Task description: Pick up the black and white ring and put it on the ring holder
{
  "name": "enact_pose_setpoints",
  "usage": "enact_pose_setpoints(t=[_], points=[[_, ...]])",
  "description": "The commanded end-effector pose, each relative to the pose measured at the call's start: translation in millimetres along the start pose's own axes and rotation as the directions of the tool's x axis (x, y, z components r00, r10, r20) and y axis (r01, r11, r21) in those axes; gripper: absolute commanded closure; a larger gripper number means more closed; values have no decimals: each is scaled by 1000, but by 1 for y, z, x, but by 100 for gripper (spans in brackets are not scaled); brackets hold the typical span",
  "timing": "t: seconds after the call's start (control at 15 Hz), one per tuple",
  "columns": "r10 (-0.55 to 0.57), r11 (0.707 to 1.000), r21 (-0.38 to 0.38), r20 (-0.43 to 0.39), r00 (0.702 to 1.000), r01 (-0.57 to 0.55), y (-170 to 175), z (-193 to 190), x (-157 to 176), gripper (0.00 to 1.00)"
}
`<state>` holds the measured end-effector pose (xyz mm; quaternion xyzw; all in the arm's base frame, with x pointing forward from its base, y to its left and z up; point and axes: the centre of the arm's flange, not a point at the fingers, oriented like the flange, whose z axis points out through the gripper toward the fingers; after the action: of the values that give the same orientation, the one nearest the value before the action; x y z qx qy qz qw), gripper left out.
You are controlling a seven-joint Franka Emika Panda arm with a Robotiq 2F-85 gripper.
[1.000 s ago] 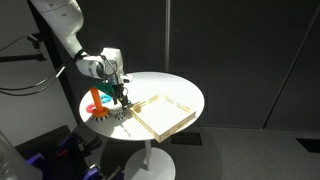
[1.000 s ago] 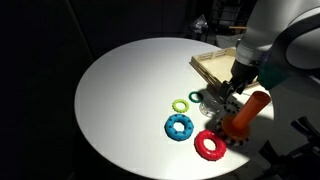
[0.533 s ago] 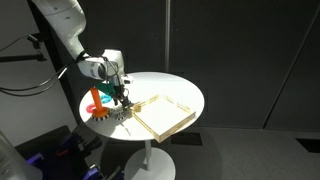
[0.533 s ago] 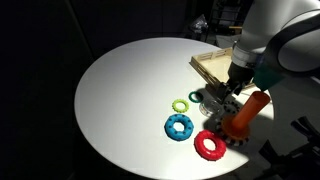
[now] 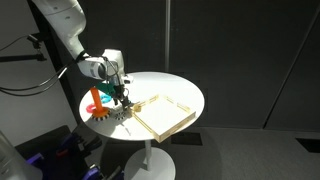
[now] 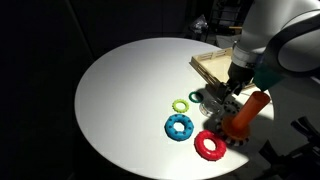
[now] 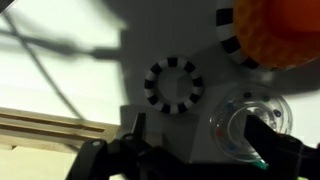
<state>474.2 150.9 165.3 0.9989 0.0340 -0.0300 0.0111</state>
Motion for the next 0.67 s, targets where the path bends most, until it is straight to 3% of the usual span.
enact_pose_setpoints(t=[0.0, 0.6], points=[[15, 1000, -7, -8, 1000, -15, -2, -4, 0, 0], [36, 999, -25, -29, 999, -37, -16, 0, 1, 0]])
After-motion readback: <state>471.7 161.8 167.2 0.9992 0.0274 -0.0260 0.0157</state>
